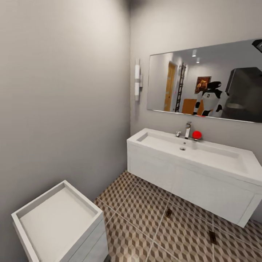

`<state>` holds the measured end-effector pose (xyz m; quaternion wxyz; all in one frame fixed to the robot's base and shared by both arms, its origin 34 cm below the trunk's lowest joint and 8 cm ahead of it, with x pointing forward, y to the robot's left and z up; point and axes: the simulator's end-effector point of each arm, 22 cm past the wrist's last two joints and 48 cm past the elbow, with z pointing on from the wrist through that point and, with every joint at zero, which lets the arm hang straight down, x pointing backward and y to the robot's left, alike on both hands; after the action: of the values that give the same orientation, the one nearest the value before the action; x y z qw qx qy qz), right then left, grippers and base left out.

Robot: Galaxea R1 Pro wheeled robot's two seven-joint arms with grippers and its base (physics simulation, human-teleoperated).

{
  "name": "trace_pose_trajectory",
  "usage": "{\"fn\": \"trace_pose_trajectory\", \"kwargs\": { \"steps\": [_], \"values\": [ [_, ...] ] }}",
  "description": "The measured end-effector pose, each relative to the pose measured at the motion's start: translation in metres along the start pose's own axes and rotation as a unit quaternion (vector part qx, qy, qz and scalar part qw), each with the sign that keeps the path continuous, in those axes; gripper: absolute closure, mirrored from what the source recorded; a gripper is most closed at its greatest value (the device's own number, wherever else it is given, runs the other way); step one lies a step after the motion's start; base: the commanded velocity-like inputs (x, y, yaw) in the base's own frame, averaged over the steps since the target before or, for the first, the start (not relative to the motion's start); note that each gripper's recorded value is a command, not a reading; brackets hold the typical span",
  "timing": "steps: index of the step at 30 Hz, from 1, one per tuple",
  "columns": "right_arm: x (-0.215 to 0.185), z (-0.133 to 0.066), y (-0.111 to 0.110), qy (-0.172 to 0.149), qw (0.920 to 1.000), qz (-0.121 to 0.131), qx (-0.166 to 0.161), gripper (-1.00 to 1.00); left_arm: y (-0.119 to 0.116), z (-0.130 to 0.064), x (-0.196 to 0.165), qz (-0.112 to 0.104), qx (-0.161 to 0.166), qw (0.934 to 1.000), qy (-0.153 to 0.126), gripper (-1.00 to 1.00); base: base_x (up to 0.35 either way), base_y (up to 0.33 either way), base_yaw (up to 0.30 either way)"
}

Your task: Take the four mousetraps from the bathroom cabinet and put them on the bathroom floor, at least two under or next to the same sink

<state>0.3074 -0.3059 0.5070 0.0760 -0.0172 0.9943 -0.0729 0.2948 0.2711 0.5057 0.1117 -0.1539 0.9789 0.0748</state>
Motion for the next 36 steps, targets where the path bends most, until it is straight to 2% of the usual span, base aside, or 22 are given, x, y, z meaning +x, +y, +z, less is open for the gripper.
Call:
{"fn": "trace_pose_trajectory", "kwargs": {
  "steps": [22, 36],
  "values": [
    [-0.0001, 0.0001, -0.0016, -0.001, 1.0, 0.001, 0.002, -1.0, 0.0006, 0.0, 0.0011, 0.0, 0.0, 1.0, 0.0, -1.0, 0.0, 0.0, 0.286],
    [0.001, 0.0001, -0.0023, 0.001, 1.0, 0.0, 0.004, -1.0, 0.0005, 0.0, 0.0012, 0.0, 0.0, 1.0, 0.0, -1.0, 0.0, 0.0, 0.076]
  ]
}}
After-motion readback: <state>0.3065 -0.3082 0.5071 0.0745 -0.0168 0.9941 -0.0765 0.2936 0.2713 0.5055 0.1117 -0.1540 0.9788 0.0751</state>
